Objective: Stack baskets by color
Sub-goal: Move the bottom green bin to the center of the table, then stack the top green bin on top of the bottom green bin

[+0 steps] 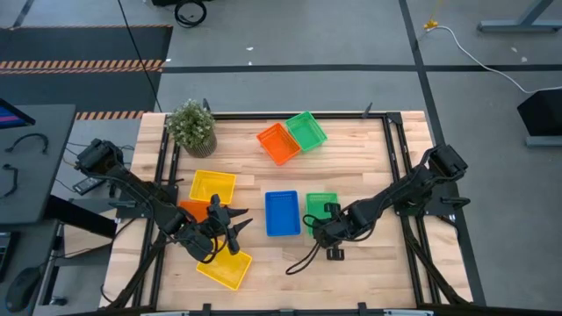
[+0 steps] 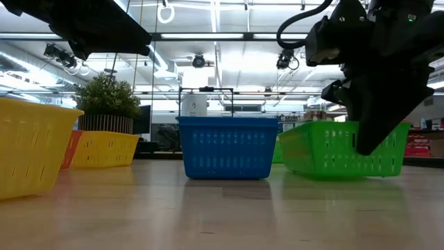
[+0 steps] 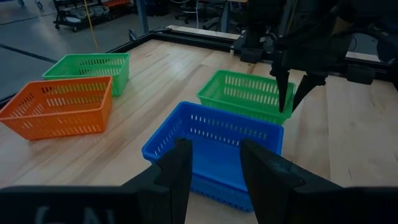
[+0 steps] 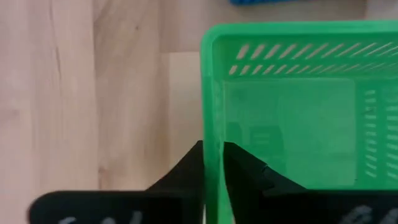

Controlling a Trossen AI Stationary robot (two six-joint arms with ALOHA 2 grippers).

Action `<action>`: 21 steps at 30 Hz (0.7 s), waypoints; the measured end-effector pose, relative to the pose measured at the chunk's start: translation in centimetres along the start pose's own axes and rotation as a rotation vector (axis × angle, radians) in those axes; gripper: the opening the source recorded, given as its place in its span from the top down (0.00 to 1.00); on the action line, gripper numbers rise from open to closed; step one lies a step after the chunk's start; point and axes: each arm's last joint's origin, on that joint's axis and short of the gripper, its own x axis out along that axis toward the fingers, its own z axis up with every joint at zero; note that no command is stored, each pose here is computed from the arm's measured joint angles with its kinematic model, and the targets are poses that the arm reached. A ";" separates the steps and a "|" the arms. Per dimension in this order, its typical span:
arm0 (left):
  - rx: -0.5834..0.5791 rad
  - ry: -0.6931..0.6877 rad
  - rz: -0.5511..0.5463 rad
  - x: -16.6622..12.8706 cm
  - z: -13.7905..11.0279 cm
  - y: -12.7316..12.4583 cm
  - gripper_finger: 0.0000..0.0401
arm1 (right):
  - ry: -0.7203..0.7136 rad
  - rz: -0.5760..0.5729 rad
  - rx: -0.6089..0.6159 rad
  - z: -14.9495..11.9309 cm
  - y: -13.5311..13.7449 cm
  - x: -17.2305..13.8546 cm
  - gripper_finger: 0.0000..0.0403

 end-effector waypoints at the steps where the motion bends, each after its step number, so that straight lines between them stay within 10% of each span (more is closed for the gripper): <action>1: 0.000 0.000 0.000 0.0 0.0 0.0 0.65 | -0.003 -0.002 0.000 0.1 -0.1 0.0 0.81; 12: 0.002 0.000 0.000 0.0 0.0 0.0 0.65 | -0.118 0.089 0.006 1.3 -2.3 -4.3 0.64; 21: 0.003 0.000 0.000 0.0 0.0 0.0 0.65 | -0.379 -0.137 -0.100 3.2 -5.1 -7.2 0.65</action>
